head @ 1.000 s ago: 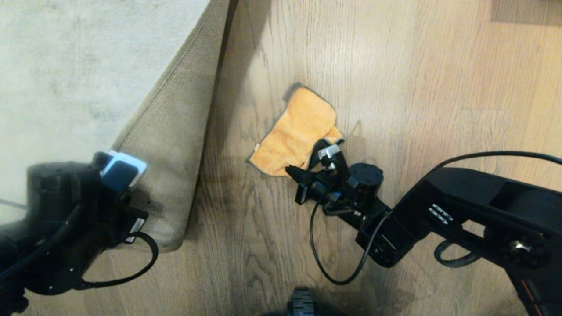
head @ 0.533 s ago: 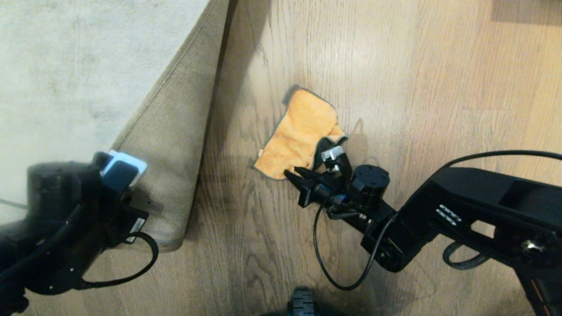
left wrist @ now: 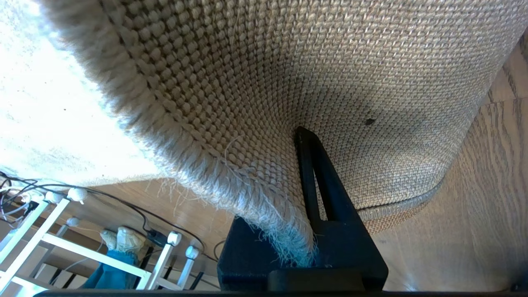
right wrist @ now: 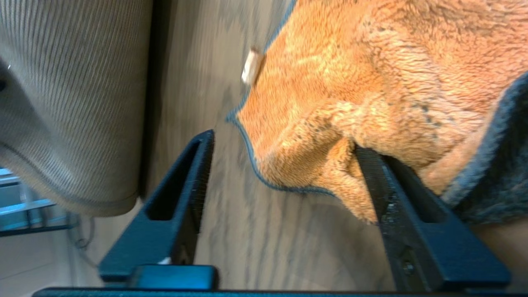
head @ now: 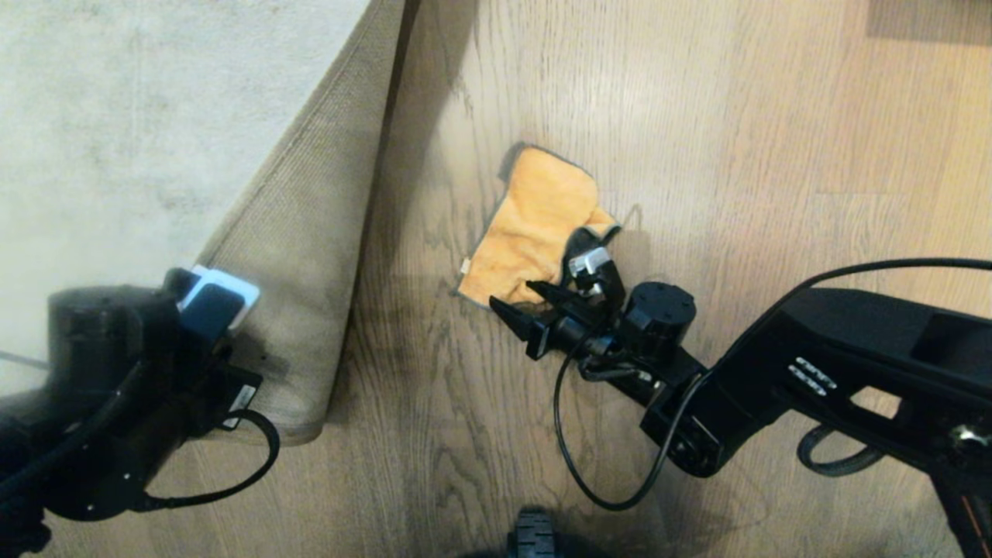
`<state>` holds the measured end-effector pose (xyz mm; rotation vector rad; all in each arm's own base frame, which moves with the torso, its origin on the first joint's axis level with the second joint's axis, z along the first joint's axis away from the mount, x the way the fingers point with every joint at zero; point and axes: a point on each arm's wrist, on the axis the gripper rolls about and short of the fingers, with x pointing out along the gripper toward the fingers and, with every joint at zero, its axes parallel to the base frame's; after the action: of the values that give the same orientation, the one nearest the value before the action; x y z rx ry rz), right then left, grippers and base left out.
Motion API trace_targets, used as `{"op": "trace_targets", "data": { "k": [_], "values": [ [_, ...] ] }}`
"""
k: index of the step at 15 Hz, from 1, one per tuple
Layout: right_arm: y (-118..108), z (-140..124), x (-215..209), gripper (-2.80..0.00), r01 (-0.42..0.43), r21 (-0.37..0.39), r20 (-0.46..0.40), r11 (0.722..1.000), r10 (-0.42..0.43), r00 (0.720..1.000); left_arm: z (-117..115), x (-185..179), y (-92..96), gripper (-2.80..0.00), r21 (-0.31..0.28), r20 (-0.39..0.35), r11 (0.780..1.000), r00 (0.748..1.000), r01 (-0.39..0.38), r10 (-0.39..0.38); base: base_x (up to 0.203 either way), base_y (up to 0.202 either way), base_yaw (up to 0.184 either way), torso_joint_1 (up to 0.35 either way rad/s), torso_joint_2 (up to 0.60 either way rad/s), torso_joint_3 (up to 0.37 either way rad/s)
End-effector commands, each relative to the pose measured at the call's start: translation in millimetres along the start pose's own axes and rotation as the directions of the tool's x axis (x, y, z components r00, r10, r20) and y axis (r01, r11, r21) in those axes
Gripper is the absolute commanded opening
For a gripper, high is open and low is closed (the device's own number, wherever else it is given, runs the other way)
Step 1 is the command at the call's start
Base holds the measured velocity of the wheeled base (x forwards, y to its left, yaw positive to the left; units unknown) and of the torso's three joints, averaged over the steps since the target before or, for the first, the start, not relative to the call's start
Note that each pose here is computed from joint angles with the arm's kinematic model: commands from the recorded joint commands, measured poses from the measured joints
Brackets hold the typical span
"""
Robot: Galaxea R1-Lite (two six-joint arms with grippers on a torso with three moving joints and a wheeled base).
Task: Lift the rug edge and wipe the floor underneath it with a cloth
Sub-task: Wipe the floor under the carpet with a rag
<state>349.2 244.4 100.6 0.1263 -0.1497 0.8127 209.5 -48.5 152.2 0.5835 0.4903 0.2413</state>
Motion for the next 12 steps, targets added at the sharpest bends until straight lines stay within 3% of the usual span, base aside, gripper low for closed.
{"op": "trace_targets", "data": {
  "k": [1, 12],
  "values": [
    [1.8, 14.7, -1.9, 0.00, -0.003, -0.018, 0.035, 1.000, 0.004, 0.999, 0.3, -0.2, 0.3, -2.80, -0.001, 0.002, 1.000, 1.000, -0.005, 0.005, 0.000, 0.000, 0.000, 0.000, 0.00, 0.000],
    [13.0, 41.9, -45.1, 0.00, 0.003, -0.058, -0.015, 0.998, -0.004, 1.000, 0.6, -0.7, 1.0, -2.80, -0.004, 0.005, 1.000, 1.000, -0.007, 0.007, 0.000, 0.000, 0.000, 0.000, 0.00, 0.000]
  ]
}}
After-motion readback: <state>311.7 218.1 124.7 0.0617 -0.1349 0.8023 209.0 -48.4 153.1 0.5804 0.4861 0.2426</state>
